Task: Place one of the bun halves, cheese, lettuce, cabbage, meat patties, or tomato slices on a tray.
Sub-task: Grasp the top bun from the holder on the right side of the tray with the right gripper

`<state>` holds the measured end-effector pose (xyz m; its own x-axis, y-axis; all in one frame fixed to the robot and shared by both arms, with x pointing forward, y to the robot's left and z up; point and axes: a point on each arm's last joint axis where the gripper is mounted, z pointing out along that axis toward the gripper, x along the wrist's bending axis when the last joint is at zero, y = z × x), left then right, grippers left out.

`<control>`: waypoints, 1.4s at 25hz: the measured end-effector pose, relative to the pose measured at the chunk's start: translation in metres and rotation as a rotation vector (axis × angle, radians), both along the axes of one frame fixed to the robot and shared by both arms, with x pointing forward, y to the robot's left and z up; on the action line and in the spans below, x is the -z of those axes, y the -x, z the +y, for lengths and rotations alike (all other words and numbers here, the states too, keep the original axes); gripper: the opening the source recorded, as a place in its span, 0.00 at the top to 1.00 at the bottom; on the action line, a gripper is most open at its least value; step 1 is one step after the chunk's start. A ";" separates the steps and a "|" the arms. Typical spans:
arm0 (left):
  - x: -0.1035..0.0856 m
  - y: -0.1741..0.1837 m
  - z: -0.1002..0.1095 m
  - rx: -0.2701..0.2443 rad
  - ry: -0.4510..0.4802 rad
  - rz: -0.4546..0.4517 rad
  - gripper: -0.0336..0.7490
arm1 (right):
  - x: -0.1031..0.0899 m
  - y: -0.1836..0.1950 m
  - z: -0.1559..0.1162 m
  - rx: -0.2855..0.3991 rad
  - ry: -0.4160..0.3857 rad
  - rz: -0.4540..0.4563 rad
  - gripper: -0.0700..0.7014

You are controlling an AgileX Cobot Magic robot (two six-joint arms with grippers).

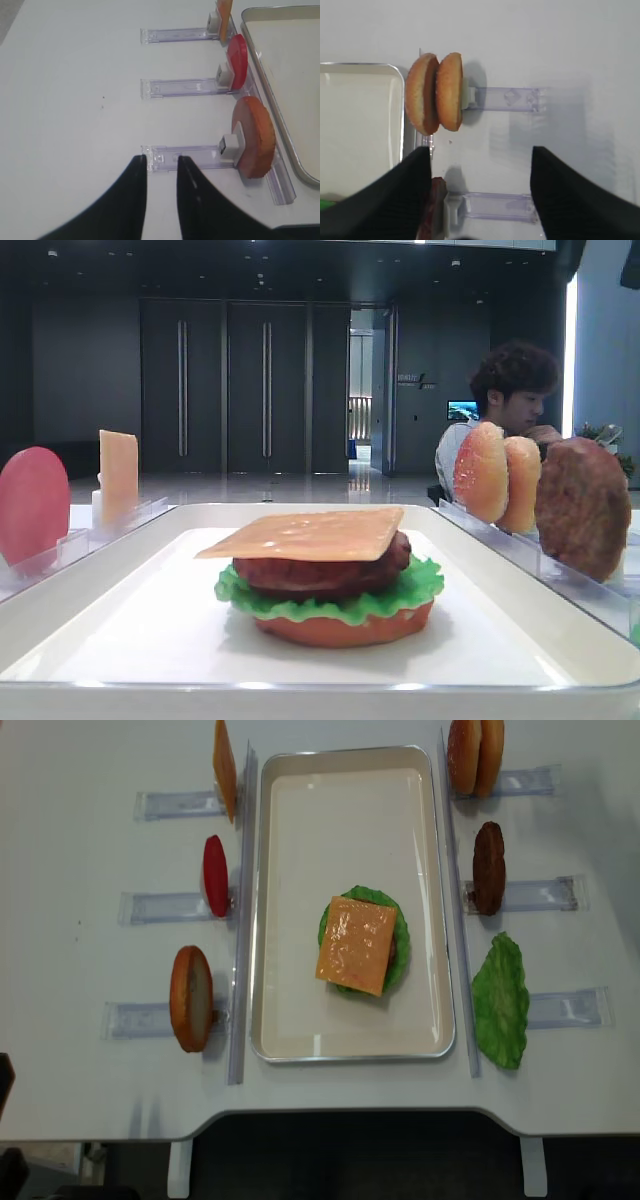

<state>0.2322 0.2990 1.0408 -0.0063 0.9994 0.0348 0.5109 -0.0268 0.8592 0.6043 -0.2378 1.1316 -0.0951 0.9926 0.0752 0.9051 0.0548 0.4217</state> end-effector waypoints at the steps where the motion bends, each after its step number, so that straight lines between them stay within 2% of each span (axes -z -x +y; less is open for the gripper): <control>1: 0.000 0.000 0.000 0.000 0.000 0.000 0.75 | 0.000 0.000 0.004 0.000 -0.006 -0.003 0.37; 10: 0.000 0.000 0.000 0.000 0.000 0.000 0.75 | -0.003 0.002 0.039 -0.016 -0.061 -0.062 0.37; 14: 0.000 0.000 0.000 0.000 0.000 0.000 0.75 | -0.002 0.005 0.059 -0.061 -0.074 -0.077 0.37; 20: 0.000 0.000 0.000 0.000 0.000 0.000 0.75 | 0.022 0.001 0.090 -0.125 -0.078 -0.013 0.37; 26: 0.000 0.000 0.000 0.000 0.000 0.000 0.75 | 0.039 -0.011 0.094 -0.128 -0.050 -0.007 0.37; 35: 0.000 0.000 0.000 0.000 0.001 0.000 0.75 | 0.042 -0.019 0.095 -0.165 -0.025 -0.080 0.37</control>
